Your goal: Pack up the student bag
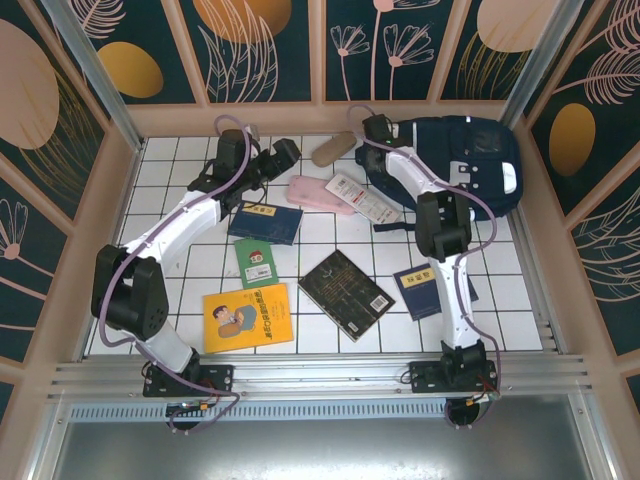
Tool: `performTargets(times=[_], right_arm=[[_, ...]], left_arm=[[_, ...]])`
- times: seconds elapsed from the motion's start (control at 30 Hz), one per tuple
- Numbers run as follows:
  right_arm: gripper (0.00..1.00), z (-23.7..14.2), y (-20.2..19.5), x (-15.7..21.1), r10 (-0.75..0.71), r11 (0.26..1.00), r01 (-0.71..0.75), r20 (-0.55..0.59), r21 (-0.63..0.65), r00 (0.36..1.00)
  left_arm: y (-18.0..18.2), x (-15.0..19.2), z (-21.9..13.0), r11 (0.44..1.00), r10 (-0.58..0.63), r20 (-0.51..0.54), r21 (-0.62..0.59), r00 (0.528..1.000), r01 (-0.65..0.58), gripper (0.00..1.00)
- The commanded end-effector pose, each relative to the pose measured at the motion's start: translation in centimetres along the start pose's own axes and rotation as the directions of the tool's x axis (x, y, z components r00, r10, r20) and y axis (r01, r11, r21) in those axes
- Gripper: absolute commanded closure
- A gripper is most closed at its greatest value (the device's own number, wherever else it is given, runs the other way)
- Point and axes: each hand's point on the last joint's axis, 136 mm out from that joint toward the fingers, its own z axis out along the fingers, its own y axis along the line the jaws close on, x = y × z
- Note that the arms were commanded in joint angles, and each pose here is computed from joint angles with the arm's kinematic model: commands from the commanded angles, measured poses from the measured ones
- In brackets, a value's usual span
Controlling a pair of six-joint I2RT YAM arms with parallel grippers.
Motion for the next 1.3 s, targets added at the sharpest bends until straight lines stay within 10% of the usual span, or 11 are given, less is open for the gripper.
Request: performTargets(times=[0.0,0.27,0.77,1.27], right_arm=[[0.33,2.0,-1.1,0.8,-0.088,0.989,0.091,-0.03,0.117,0.996],[0.99,0.3,-1.9,-1.2,-0.128,0.971,0.117,0.038,0.209,0.991],[1.0,-15.7,-3.4,-7.6,0.018,0.996,0.009,0.308,-0.086,0.951],[1.0,-26.3,-0.6,2.7,0.092,0.758,0.191,0.392,-0.624,0.915]], left_arm=[[0.7,1.1,1.0,1.0,-0.028,-0.037,0.006,0.999,0.028,0.04],[1.4,1.3,1.6,0.999,-0.03,-0.041,-0.014,0.999,0.029,0.05],[1.5,2.2,1.8,0.999,-0.033,-0.062,-0.01,0.998,0.033,0.06],[-6.5,6.4,5.9,0.965,0.12,-0.278,0.257,0.953,-0.047,0.12]])
